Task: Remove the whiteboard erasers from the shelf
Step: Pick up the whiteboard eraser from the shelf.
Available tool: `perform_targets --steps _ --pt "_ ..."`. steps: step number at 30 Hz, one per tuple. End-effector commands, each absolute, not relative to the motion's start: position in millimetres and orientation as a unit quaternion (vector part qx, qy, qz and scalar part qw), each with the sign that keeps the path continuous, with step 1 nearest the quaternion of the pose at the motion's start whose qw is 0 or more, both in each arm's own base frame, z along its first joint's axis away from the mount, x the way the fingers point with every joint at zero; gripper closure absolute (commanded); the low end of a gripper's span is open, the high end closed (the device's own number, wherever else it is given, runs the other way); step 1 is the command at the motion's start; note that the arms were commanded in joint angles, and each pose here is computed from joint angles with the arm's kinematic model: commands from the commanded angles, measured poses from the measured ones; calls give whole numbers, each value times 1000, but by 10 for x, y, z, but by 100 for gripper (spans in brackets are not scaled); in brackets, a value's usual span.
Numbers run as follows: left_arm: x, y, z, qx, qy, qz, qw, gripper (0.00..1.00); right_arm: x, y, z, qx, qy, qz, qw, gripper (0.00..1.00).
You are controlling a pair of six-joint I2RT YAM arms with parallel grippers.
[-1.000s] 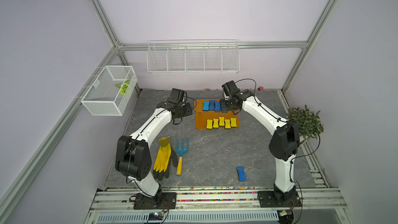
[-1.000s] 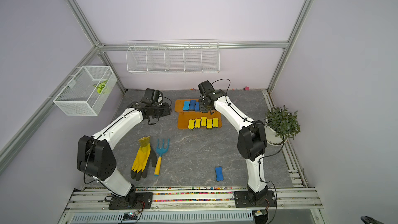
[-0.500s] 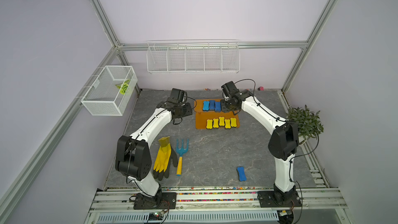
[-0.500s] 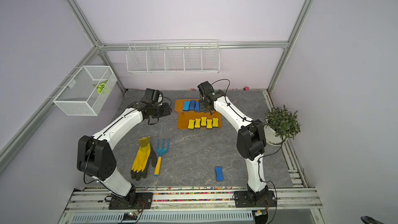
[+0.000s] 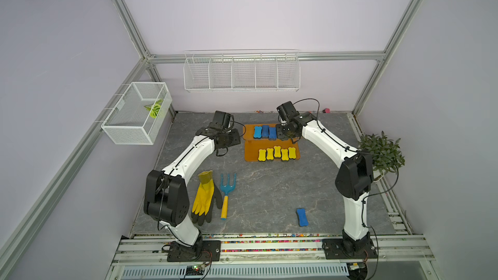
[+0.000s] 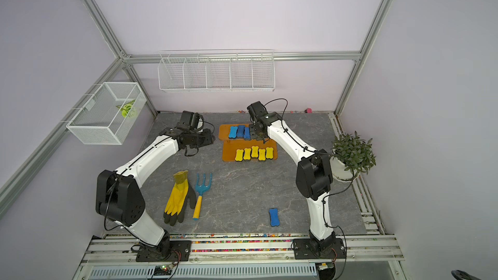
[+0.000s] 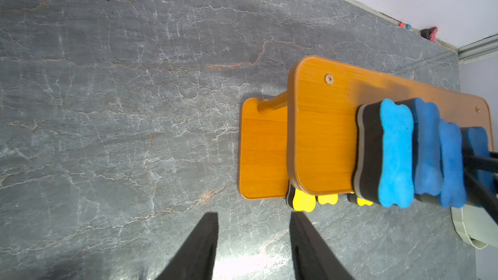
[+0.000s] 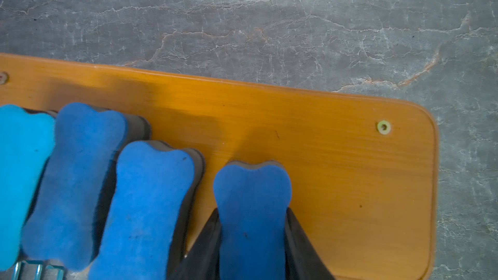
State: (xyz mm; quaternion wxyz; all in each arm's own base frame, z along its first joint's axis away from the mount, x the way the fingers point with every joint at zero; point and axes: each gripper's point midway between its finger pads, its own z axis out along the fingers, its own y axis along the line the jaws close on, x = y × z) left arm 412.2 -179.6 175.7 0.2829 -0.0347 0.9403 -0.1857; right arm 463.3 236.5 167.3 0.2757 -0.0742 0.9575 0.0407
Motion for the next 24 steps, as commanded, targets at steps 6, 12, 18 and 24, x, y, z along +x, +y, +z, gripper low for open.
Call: perform_targets --steps 6,12,18,24 --pt "3898 -1819 1886 -22 935 -207 286 52 4082 2373 1953 -65 954 40 290 69" --pt "3815 -1841 1840 -17 933 -216 289 51 3308 2413 1873 -64 957 42 278 68" --pt "3795 -1884 1932 -12 926 -234 297 51 2435 2543 1377 -62 974 57 211 68" --pt "3761 -1905 1984 -7 923 -238 303 51 1857 2550 1003 -55 983 62 164 67"
